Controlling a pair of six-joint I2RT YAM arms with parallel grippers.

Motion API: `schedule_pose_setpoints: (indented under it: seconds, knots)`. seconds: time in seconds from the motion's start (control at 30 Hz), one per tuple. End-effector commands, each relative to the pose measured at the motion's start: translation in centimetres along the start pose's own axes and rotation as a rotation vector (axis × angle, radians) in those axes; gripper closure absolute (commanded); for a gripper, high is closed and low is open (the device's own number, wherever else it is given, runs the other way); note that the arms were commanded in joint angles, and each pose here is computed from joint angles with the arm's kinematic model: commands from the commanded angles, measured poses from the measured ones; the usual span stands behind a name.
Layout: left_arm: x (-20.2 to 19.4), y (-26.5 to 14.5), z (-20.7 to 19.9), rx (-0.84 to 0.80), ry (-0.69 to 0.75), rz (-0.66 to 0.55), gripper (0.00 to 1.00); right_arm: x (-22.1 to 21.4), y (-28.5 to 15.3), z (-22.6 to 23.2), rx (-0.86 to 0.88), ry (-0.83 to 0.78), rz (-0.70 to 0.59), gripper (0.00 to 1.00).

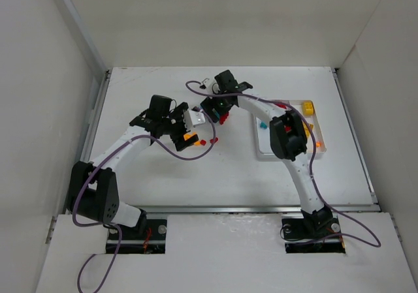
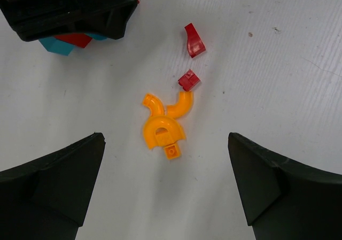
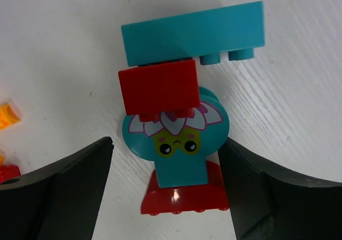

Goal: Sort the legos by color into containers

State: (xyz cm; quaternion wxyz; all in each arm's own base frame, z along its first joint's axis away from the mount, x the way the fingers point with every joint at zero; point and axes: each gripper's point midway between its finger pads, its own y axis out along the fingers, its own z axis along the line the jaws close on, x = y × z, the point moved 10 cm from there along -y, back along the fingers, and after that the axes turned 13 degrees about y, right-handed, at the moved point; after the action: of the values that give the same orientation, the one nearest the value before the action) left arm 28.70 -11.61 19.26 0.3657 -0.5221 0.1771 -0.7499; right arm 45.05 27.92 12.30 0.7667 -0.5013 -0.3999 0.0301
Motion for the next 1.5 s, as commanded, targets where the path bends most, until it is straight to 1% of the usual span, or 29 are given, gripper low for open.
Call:
schedule_pose_setpoints:
  seconds: [0.0, 0.07, 0.1, 0.13, 0.2, 0.23, 0.27, 0.33, 0.37, 0.57, 0.7, 0.77, 0.8, 0.83, 0.87, 0.9, 0.93, 0.97, 1.0, 1.03, 1.07, 1.1, 1.13, 1.17, 1.23, 1.27, 1.3, 1.37, 1.47]
  knots:
    - [1.0, -1.0, 0.1, 0.018, 0.037, -0.031, 0.00, -0.3, -0.9, 0.0, -0.011, 0.006, 0.024, 0.17]
    - [1.1, -0.9, 0.2, 0.025, 0.042, -0.034, 0.00, -0.3, -1.2, 0.1, -0.011, 0.006, 0.023, 0.26]
    - [1.1, -0.9, 0.2, 0.025, 0.042, -0.034, 0.00, -0.8, -1.3, 0.1, -0.011, 0.010, 0.038, 0.33]
    - [1.1, -0.9, 0.2, 0.025, 0.042, -0.034, 0.00, -0.7, -1.4, 0.6, -0.006, 0.000, 0.030, 0.49]
    - [1.1, -0.9, 0.2, 0.025, 0.042, -0.034, 0.00, -1.0, -1.5, 0.6, -0.016, 0.002, 0.040, 0.61]
    - [1.1, -0.9, 0.2, 0.025, 0.042, -0.034, 0.00, -1.1, -1.6, 1.1, -0.011, -0.006, 0.037, 0.71]
    - [1.1, -0.9, 0.2, 0.025, 0.042, -0.034, 0.00, -1.3, -1.8, 1.1, -0.011, -0.005, 0.041, 0.76]
    - [1.1, -0.9, 0.2, 0.025, 0.042, -0.034, 0.00, -1.5, -1.9, 1.2, -0.002, -0.009, 0.026, 0.89]
    - [1.2, -1.2, 0.3, 0.032, 0.046, -0.038, 0.00, -1.0, -2.8, 1.5, -0.003, 0.005, -0.001, 1.00]
    - [1.3, -1.2, 0.1, 0.032, 0.014, -0.039, 0.00, 1.5, -6.2, 2.8, 0.084, 0.054, -0.165, 1.00]
    - [1.2, -1.3, -0.1, 0.032, 0.014, -0.039, 0.00, 2.1, -7.7, 2.9, 0.167, 0.089, -0.190, 1.00]
    - [1.4, -1.5, -0.1, 0.039, -0.002, -0.044, 0.00, 2.2, -8.5, 3.3, 0.224, 0.128, -0.204, 1.00]
    - [1.5, -1.5, 0.0, 0.048, -0.012, -0.049, 0.00, 2.6, -9.2, 2.5, 0.236, 0.151, -0.245, 1.00]
    - [2.0, -1.9, 0.3, 0.070, -0.016, -0.064, 0.00, 2.5, -10.6, 2.8, 0.263, 0.211, -0.268, 1.00]
    - [2.5, -2.0, 0.2, 0.063, -0.040, -0.101, 0.00, 2.7, -11.5, 2.9, 0.282, 0.241, -0.305, 1.00]
    - [2.9, -2.2, 0.3, 0.069, -0.045, -0.130, 0.00, 3.8, -12.7, 2.8, 0.295, 0.248, -0.410, 1.00]
    - [4.1, -3.0, 0.9, 0.121, -0.018, -0.190, 0.00, 3.5, -14.7, 3.6, 0.302, 0.275, -0.464, 1.00]
    - [4.7, -3.2, 0.8, 0.129, -0.016, -0.243, 0.00, 3.8, -16.0, 4.1, 0.311, 0.357, -0.510, 1.00]
    - [5.0, -3.4, 0.4, 0.142, -0.070, -0.280, 0.00, 4.2, -17.1, 4.1, 0.261, 0.404, -0.581, 1.00]
    - [6.0, -4.3, 0.5, 0.183, -0.069, -0.332, 0.00, 4.5, -17.7, 5.4, 0.250, 0.430, -0.635, 1.00]
    - [7.0, -4.8, 1.4, 0.249, -0.053, -0.398, 0.00, 5.3, -20.3, 6.7, 0.237, 0.488, -0.707, 1.00]
    - [7.5, -5.1, 1.5, 0.265, -0.078, -0.441, 0.00, 5.3, -20.9, 7.5, 0.199, 0.519, -0.739, 1.00]
    - [8.1, -5.2, 1.5, 0.265, -0.159, -0.478, 0.00, 5.7, -21.4, 9.2, 0.136, 0.549, -0.799, 1.00]
    - [8.7, -5.4, 1.9, 0.286, -0.172, -0.517, 0.00, 5.9, -22.5, 10.3, 0.121, 0.562, -0.840, 1.00]
    - [9.5, -5.7, 2.3, 0.279, -0.242, -0.548, 0.00, 6.2, -22.5, 11.8, 0.066, 0.600, -0.880, 1.00]
    - [9.5, -5.1, 2.5, 0.246, -0.285, -0.553, 0.00, 6.2, -22.5, 13.6, 0.079, 0.589, -0.883, 1.00]
    - [9.8, -5.0, 2.5, 0.211, -0.344, -0.568, 0.00, 6.1, -22.4, 14.4, 0.073, 0.589, -0.886, 1.00]
    - [10.3, -4.8, 2.7, 0.169, -0.372, -0.594, 0.00, 6.2, -22.1, 15.7, 0.071, 0.586, -0.889, 1.00]
    - [10.8, -5.0, 3.2, 0.185, -0.401, -0.618, 0.00, 6.0, -21.6, 15.9, 0.059, 0.578, -0.882, 1.00]
